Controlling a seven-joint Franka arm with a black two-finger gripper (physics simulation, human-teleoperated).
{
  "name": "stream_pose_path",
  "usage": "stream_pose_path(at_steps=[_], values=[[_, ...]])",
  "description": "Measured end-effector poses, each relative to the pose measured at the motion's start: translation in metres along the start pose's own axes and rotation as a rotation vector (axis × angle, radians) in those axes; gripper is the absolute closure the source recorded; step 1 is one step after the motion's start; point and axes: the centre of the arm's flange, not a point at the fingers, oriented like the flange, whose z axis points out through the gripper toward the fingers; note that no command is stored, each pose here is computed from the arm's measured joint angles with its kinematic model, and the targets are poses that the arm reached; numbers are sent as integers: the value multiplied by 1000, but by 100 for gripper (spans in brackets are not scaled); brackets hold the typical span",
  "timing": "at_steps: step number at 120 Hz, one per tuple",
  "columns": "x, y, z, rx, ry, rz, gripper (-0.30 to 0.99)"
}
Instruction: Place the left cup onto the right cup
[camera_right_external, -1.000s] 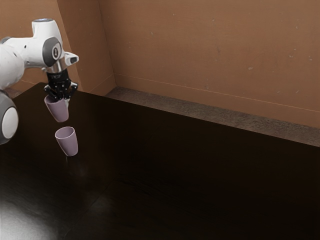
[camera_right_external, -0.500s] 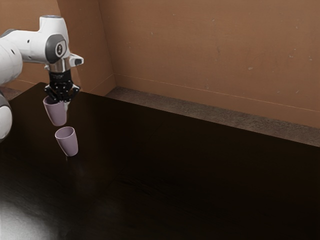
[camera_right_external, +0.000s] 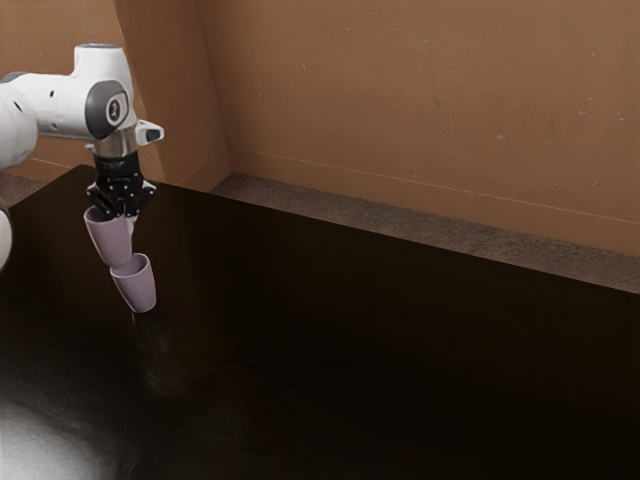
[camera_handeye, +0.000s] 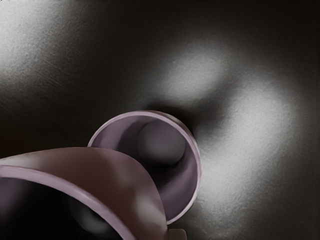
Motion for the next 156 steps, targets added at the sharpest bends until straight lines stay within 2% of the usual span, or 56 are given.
stream_pose_path(at_steps=[48,156], values=[[1,3,-3,-40,38,-8,78],[1,5,13,-49,33,-16,78]])
